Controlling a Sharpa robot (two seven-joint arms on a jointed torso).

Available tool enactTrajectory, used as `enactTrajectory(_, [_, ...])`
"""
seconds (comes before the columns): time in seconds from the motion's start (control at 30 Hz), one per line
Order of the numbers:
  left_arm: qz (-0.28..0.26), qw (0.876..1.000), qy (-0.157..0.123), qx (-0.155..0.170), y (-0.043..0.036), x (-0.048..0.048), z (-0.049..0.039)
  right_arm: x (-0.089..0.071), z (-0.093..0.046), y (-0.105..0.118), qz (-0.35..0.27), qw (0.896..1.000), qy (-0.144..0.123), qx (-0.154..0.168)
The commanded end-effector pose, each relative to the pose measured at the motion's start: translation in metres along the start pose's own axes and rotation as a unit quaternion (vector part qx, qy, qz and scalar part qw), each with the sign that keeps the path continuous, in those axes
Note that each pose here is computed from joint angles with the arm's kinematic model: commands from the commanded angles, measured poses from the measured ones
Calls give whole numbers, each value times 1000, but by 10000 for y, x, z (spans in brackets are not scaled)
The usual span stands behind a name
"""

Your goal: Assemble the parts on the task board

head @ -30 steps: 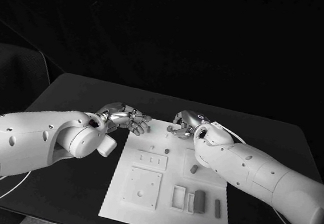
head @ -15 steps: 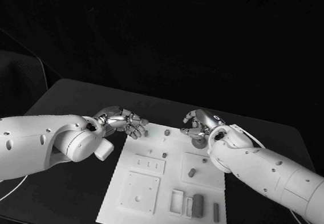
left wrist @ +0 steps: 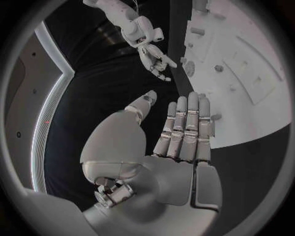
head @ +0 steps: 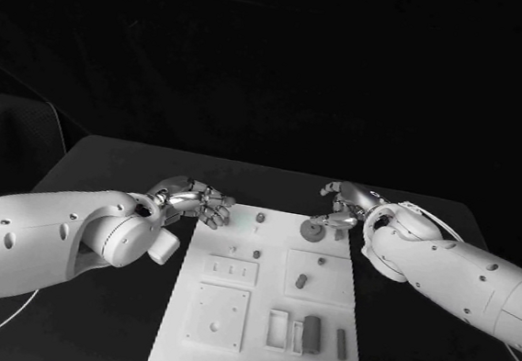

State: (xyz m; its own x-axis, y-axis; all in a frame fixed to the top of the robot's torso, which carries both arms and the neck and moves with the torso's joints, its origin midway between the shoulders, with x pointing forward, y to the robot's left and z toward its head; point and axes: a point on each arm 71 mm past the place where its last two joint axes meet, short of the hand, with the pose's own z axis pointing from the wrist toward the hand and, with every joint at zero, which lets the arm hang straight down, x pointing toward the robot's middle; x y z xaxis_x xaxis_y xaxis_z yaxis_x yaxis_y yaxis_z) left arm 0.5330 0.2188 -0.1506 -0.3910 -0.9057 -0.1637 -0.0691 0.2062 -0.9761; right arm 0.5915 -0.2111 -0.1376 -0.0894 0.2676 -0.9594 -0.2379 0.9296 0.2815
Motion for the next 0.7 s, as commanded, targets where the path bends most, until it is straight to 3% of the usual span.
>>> enactTrajectory(0.03, [1, 1000, 0, 6, -13, -6, 3, 107, -11, -83, -21, 999, 45, 9])
enactTrajectory(0.5, [2, 1000, 0, 6, -11, -10, 15, 388, 19, -148, -31, 997, 71, 21])
enactTrajectory(0.7, [2, 1000, -1, 5, -8, -20, 21, 432, 27, -97, -29, 997, 70, 15])
